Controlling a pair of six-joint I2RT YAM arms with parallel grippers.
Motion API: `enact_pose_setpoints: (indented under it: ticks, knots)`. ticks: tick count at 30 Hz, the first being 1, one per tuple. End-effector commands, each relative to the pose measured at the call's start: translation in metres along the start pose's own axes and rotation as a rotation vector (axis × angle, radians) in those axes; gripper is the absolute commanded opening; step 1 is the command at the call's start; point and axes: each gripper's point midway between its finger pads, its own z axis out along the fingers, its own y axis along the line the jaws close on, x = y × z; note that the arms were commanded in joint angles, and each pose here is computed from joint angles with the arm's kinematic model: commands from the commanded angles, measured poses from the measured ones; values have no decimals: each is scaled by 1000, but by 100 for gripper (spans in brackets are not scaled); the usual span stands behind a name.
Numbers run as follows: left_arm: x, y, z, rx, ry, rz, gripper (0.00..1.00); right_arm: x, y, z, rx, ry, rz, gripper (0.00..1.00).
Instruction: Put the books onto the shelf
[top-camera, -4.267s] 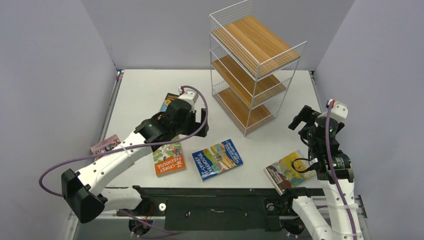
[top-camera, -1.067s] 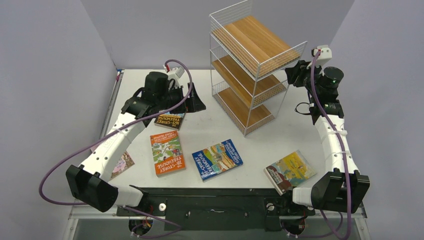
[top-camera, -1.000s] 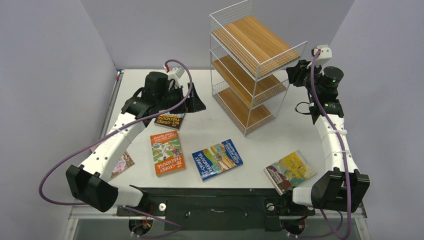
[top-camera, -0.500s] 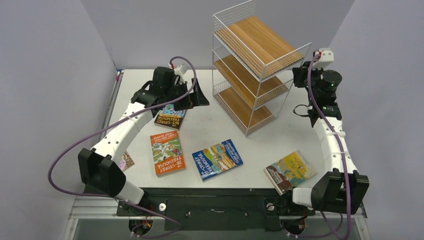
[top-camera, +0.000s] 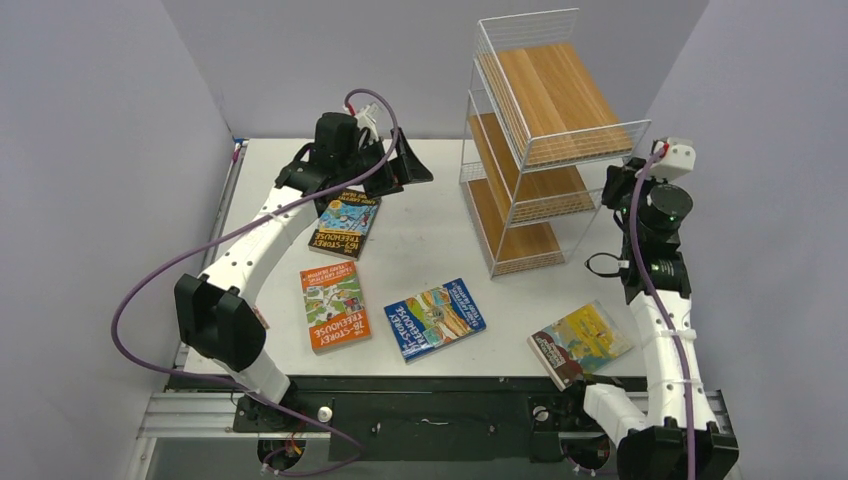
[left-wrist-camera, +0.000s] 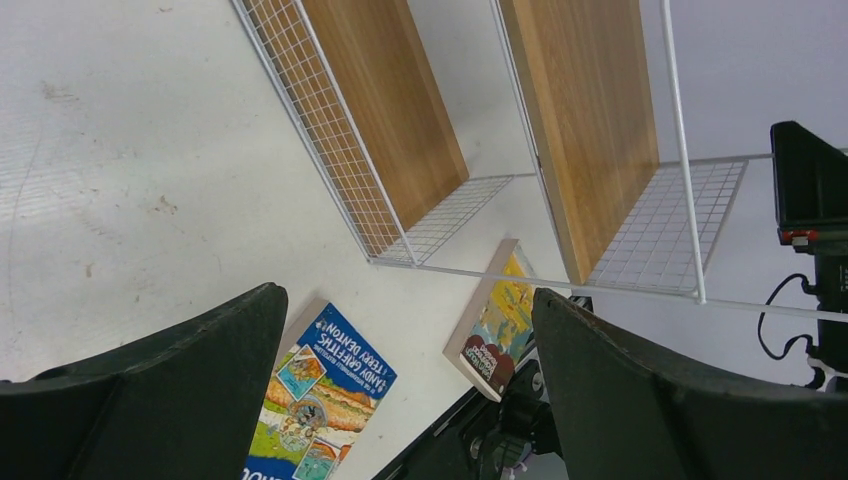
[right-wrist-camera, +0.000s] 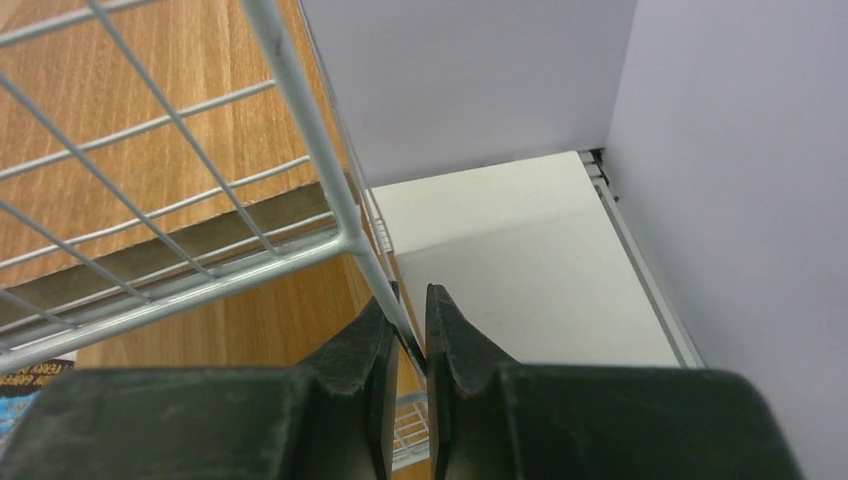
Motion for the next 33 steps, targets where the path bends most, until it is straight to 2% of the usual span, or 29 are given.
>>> enact_pose_setpoints:
  ticks: [1,8,9,10,11,13,17,25,29,33]
  knots:
    - [-12,-27,-5,81,-42,40,92,14,-21,-34,168,19,210,0]
    - [-4,-20,-12,47,-50,25,90,31,-14,-56,165,69,285,0]
    - [-5,-21,-15,41,-63,17,90,34,-9,-57,137,90,285,3]
    - [-6,-22,-21,35,-91,22,90,36,-7,-58,126,98,282,8]
    - [-1,-20,-22,29,-94,17,90,40,-4,-59,111,113,283,22]
    - [5,-29,-29,41,-116,34,90,44,-1,-60,93,132,282,35]
    - [21,-28,-35,39,-100,29,90,48,5,-61,68,169,288,49]
    - [41,-27,-35,47,-85,-1,90,62,23,-63,-16,239,347,52]
    - [42,-30,-37,62,-83,23,90,76,42,-60,-124,294,388,52]
    - [36,-24,-45,23,-114,43,90,82,74,-57,-261,329,506,51]
